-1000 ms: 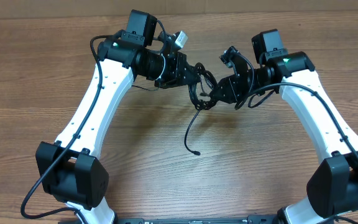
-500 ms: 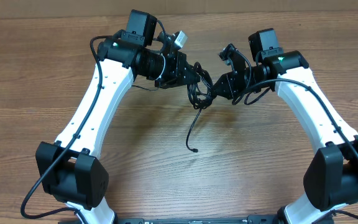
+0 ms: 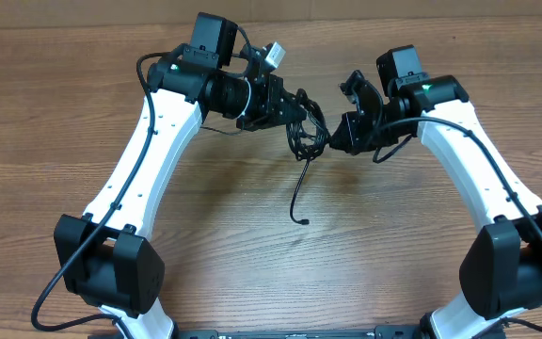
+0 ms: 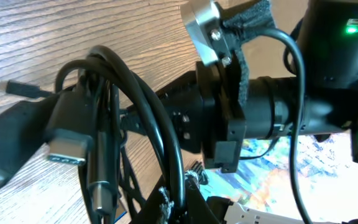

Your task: Untangle cables

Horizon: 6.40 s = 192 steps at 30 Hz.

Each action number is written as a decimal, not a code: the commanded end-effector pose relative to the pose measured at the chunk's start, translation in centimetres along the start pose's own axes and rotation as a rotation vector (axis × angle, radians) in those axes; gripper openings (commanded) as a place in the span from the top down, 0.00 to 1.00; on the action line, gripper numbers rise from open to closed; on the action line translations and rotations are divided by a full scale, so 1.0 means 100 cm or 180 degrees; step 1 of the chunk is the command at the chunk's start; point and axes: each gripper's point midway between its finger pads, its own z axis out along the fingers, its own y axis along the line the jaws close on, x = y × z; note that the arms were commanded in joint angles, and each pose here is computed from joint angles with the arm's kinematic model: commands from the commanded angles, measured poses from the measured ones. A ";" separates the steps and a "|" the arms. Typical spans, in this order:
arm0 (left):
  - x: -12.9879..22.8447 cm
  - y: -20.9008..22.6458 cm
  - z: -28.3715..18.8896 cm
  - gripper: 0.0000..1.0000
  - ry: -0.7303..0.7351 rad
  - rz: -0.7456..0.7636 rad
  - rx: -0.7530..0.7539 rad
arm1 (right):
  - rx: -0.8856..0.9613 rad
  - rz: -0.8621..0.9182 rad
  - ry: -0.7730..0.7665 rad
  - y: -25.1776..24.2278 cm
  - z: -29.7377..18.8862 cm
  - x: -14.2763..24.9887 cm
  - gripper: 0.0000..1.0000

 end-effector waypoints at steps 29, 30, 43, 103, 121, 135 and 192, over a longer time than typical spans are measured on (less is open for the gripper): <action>-0.012 -0.054 -0.023 0.96 0.0095 -0.0465 0.0890 | 0.0702 -0.0112 -0.0366 -0.004 -0.029 -0.022 0.92; -0.013 -0.053 -0.023 0.96 0.0085 -0.0460 0.0888 | 0.0699 -0.0103 -0.0367 -0.004 -0.029 -0.022 0.96; -0.050 0.083 -0.055 0.96 -0.0965 -0.0683 -0.1258 | 0.0265 -0.0336 -0.0263 0.053 -0.091 0.006 0.96; 0.032 0.130 0.030 0.67 0.0205 0.0446 -0.2052 | 0.1274 0.0780 -0.0672 -0.016 -0.161 0.013 0.07; 0.057 0.201 0.105 0.61 -0.0016 0.0121 -0.2740 | 0.1381 0.0825 -0.0668 -0.023 -0.160 0.012 0.00; 0.073 0.233 0.123 0.79 0.0176 0.0009 -0.2903 | 0.1380 0.0823 -0.0673 -0.023 -0.161 0.011 0.00; -0.020 -0.102 -0.046 0.96 -0.0324 0.1040 0.0678 | -0.0043 0.0463 -0.0310 0.042 -0.077 -0.030 0.20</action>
